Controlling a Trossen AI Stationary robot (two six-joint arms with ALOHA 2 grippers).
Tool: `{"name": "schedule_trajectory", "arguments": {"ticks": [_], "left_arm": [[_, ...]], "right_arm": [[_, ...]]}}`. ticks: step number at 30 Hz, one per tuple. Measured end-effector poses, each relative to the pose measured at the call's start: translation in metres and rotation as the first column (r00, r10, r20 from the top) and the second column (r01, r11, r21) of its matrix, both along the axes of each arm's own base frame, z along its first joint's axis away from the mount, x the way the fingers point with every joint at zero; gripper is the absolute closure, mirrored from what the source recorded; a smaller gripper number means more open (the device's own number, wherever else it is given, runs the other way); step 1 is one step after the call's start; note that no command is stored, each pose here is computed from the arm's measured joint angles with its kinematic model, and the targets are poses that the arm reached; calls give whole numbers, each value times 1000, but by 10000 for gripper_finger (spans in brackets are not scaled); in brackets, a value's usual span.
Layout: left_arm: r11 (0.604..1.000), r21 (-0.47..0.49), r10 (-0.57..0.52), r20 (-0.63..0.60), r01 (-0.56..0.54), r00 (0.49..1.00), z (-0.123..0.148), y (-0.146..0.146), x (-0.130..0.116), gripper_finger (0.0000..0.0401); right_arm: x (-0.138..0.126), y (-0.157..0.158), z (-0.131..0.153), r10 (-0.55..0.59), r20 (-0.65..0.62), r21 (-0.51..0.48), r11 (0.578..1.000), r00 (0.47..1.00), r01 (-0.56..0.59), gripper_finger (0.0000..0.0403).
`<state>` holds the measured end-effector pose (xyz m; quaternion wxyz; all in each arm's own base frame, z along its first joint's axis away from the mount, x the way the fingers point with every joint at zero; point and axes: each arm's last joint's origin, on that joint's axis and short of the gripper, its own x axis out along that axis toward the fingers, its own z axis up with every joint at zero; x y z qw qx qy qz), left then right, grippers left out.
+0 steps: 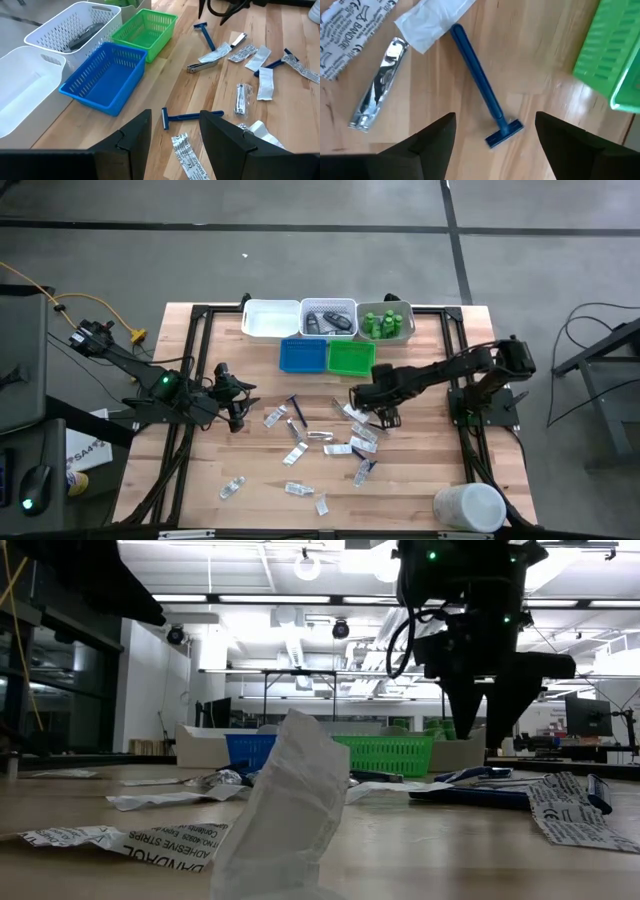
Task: Pick & Place Travel size toiletries
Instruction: Put the blue razor into the white bin
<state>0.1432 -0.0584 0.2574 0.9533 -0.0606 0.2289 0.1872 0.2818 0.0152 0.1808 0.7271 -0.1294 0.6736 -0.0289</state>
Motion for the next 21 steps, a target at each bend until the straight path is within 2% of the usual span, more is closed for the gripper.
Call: {"name": "schedule_trajectory", "arguments": {"ticks": [9,21], "left_arm": [[1000,1,1,-4,-1,1000,0,0,0,235],[1000,2,0,-5,0,1000,0,0,0,235]], "right_arm": [[-8,-13,-18,38,-21,63,997,999,-37,184],[-12,-16,-35,122,12,-10,993,992,-122,214]]}}
